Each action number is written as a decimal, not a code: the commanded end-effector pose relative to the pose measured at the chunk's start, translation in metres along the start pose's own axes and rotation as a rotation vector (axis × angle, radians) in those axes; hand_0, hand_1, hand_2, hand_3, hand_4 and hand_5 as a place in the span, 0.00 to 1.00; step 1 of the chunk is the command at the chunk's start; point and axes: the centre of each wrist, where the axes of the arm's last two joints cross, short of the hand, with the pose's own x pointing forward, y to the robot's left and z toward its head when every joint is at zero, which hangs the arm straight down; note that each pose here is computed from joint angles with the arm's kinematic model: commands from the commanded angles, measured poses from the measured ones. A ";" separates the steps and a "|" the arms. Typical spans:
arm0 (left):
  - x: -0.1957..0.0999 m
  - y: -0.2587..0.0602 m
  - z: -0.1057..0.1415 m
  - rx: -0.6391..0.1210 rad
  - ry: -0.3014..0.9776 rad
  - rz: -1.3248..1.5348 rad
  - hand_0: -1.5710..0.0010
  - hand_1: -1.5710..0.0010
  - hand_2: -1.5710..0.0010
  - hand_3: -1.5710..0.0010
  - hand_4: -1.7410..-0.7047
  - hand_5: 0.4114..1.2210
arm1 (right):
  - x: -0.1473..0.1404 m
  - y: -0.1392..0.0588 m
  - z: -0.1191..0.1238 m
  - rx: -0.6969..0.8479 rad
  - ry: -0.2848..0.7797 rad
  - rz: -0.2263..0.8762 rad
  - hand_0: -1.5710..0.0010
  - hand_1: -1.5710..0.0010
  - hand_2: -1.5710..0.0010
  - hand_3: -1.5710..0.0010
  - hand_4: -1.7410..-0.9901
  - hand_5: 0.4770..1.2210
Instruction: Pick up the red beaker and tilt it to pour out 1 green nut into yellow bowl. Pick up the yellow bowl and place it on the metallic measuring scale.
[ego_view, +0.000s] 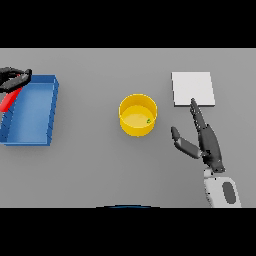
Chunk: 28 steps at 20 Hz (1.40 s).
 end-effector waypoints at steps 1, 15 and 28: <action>0.000 0.002 0.002 -0.013 0.011 -0.038 0.69 0.72 0.73 0.72 0.80 0.30 | 0.001 0.000 -0.001 0.001 0.000 -0.005 1.00 1.00 1.00 1.00 0.78 0.26; 0.001 -0.014 0.004 0.014 -0.093 -0.048 0.99 0.99 0.99 0.99 0.91 0.31 | 0.022 -0.008 -0.025 0.224 -0.018 0.322 1.00 1.00 1.00 1.00 0.85 0.25; -0.001 -0.018 0.006 -0.010 -0.076 -0.040 1.00 1.00 1.00 1.00 0.90 0.35 | 0.051 0.020 -0.102 0.770 -0.237 1.002 1.00 1.00 1.00 1.00 0.78 0.22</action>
